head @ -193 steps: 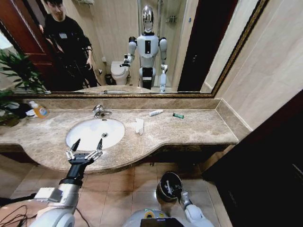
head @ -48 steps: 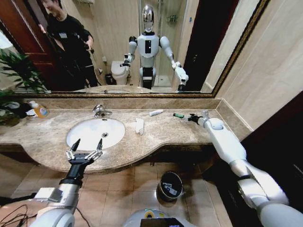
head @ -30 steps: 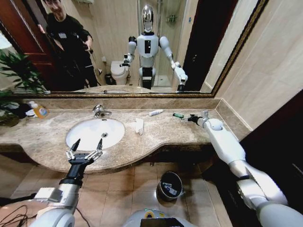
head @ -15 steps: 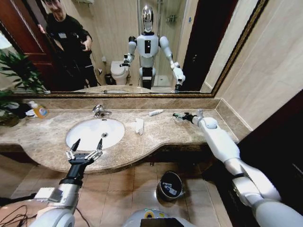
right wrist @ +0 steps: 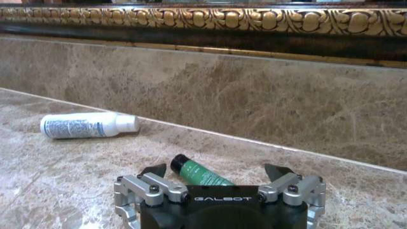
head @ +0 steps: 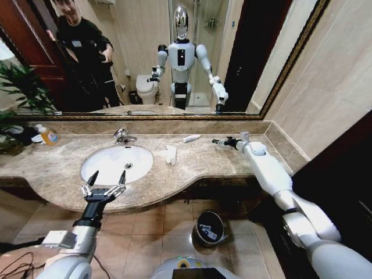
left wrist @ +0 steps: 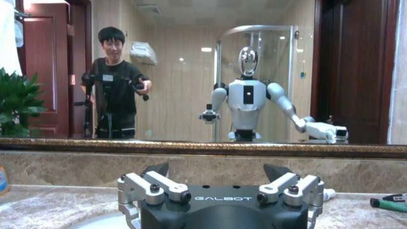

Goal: Pick up the trash from the sink and place it in the trash bin.

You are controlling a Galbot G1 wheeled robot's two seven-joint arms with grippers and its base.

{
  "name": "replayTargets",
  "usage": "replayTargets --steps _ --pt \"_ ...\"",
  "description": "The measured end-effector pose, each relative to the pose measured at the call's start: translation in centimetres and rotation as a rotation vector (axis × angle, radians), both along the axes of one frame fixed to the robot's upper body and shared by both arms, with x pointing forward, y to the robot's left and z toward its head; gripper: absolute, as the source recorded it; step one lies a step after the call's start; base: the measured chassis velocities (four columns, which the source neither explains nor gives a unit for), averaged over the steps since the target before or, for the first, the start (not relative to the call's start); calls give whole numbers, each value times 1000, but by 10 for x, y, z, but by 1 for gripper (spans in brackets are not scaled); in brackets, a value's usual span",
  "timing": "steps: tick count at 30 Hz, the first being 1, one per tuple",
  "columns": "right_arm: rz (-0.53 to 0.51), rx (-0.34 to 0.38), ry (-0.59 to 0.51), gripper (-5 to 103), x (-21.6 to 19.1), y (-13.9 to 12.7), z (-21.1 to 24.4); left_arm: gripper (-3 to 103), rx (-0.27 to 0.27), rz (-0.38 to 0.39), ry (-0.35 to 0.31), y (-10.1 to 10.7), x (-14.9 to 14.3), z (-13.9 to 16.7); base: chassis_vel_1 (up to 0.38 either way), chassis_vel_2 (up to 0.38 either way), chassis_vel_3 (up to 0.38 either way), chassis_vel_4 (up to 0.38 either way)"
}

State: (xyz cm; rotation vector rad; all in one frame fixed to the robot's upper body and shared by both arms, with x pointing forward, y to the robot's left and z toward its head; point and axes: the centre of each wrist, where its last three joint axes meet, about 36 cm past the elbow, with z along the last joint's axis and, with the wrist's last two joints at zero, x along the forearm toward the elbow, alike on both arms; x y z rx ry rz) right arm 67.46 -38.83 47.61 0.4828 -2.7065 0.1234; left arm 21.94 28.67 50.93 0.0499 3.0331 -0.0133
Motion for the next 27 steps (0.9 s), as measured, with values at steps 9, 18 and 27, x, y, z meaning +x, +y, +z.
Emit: replayTargets --steps 9,18,27 --pt "6 -9 12 100 5 13 -9 100 0 0 0 0 0 0 0 0 0 0" --pt "-11 -16 8 100 9 21 -13 100 0 0 0 0 0 0 0 0 0 0" --pt "-33 -24 17 100 13 17 -18 100 0 0 0 0 0 0 0 0 0 0"
